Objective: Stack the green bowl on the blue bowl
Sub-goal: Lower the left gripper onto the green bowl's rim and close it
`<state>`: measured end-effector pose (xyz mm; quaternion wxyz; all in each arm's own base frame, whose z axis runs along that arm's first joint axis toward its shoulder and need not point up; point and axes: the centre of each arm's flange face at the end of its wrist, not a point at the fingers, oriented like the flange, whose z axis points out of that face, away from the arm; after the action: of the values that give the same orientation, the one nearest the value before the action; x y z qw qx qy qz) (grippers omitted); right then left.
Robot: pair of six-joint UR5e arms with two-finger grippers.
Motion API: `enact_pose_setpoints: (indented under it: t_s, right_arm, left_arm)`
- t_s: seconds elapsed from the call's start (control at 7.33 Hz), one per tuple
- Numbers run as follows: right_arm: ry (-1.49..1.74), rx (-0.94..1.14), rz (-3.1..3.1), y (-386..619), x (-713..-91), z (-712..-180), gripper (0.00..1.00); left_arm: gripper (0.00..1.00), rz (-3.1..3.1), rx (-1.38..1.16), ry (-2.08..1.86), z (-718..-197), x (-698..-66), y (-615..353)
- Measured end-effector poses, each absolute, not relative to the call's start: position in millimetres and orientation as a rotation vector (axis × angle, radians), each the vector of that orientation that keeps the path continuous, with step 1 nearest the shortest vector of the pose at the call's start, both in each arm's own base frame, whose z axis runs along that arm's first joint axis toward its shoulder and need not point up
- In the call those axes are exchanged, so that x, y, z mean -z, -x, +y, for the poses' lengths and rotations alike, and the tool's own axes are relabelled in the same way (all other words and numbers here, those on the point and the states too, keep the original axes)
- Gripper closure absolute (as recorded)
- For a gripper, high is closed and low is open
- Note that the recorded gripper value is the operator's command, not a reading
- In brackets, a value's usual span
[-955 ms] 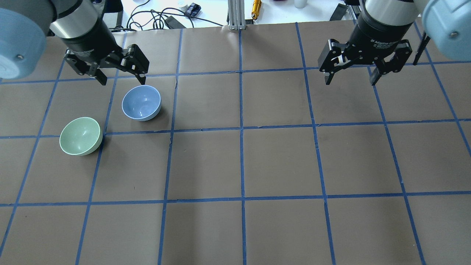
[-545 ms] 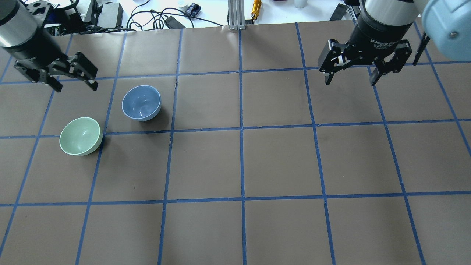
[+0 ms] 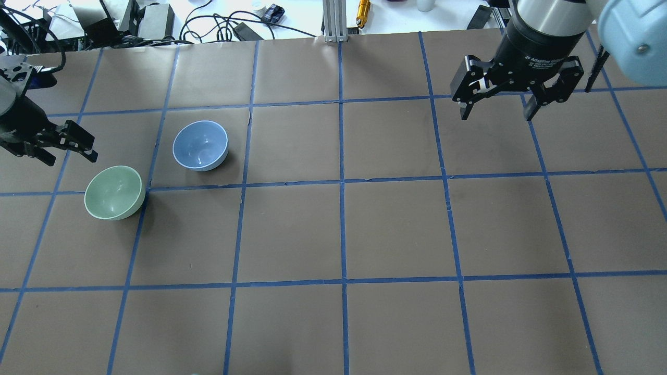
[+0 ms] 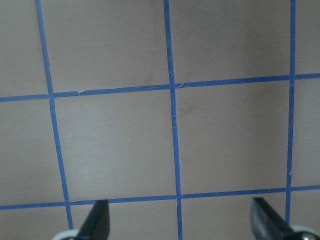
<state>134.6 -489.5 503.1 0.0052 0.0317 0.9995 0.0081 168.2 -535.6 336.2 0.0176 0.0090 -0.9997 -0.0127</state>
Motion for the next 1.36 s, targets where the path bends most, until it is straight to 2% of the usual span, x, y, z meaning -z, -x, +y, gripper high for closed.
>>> enact_pose_setpoints:
  t_s: [0.41,0.95,1.09,1.23,1.36]
  right_arm:
    - [-0.099,-0.024,3.130,-134.6,-503.1,-489.5,0.00]
    - [-0.099,-0.026,3.130,-134.6,-502.9,-489.5,0.00]
    - [-0.099,-0.026,3.130,-134.6,-502.8,-489.4,0.00]
    - [-0.099,-0.027,3.130,-134.6,-502.8,-489.4,0.00]
    - [-0.099,-0.026,3.130,-134.6,-502.9,-489.4,0.00]
  left_arm:
    - [0.05,-3.141,0.064,-0.030,-532.0,-274.7,-202.0]
    - [0.13,-3.132,0.101,-0.025,-533.6,-232.4,-217.1]
    - [0.26,-3.123,0.116,-0.005,-531.8,-224.1,-217.3]
    - [0.52,-3.117,0.125,0.004,-530.4,-218.3,-217.2]
    - [0.68,-3.115,0.127,0.009,-530.0,-215.2,-217.3]
